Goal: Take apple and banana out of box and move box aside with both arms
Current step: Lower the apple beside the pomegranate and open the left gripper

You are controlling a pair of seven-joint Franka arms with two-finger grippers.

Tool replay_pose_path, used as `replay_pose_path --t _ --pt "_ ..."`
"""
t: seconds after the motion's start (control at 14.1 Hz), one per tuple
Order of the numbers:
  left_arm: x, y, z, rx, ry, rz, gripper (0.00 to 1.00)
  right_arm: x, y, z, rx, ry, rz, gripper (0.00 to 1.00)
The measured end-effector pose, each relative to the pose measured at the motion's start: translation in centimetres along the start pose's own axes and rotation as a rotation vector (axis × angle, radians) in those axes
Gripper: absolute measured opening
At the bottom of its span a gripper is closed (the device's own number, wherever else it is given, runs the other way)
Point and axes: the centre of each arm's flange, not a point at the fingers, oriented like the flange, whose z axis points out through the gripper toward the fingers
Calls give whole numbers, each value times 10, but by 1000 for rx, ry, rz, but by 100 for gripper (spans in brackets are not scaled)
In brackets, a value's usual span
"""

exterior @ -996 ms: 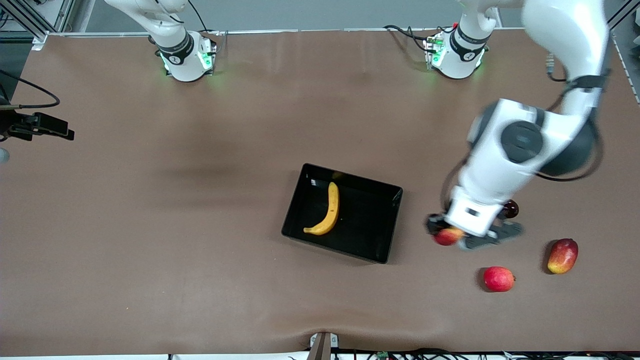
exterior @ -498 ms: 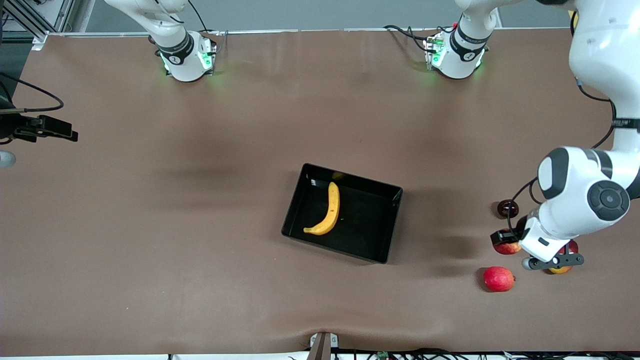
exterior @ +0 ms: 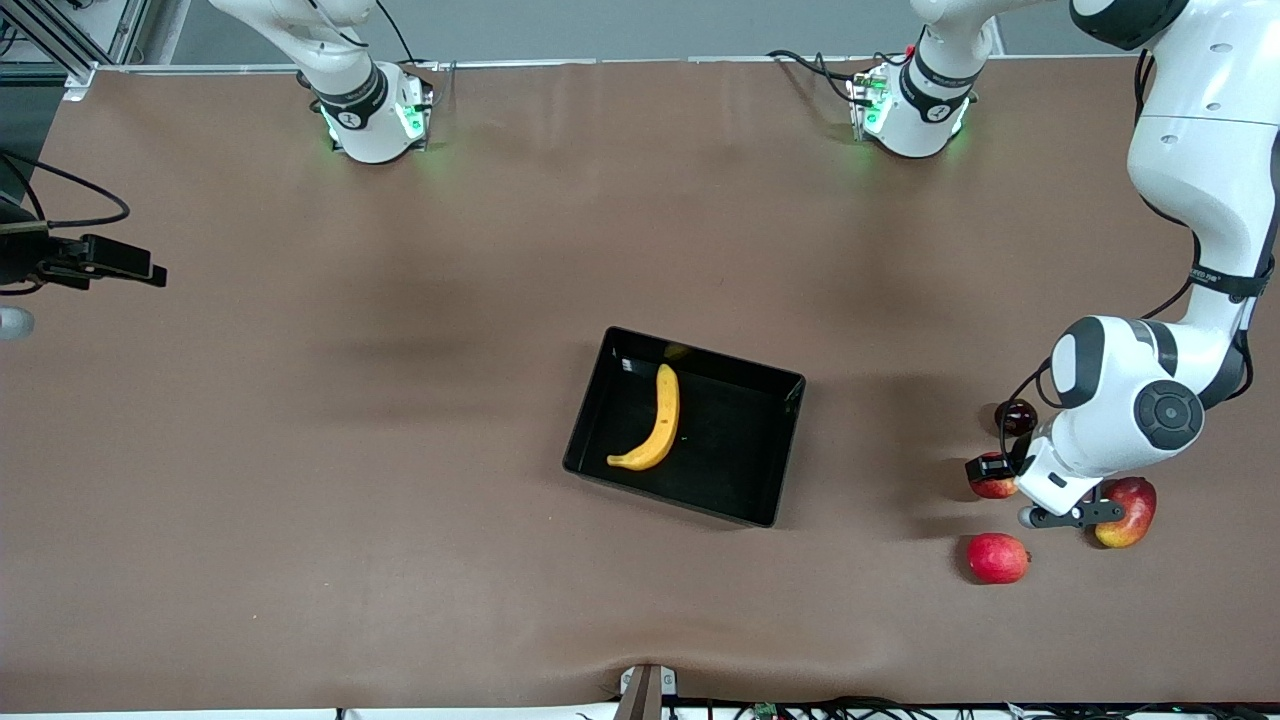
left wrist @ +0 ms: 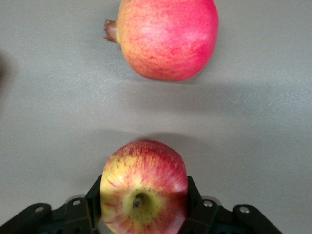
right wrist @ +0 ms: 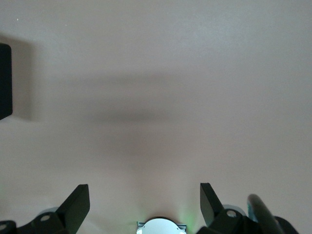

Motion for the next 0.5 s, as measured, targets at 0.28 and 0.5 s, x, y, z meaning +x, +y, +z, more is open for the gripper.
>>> replay_pose_path --t 0.28,0.5 --pt "-3 0 11 -4 -10 1 66 15 3 0 -4 77 1 100" --pt "-1 1 10 -7 8 2 90 36 7 25 3 53 5 100"
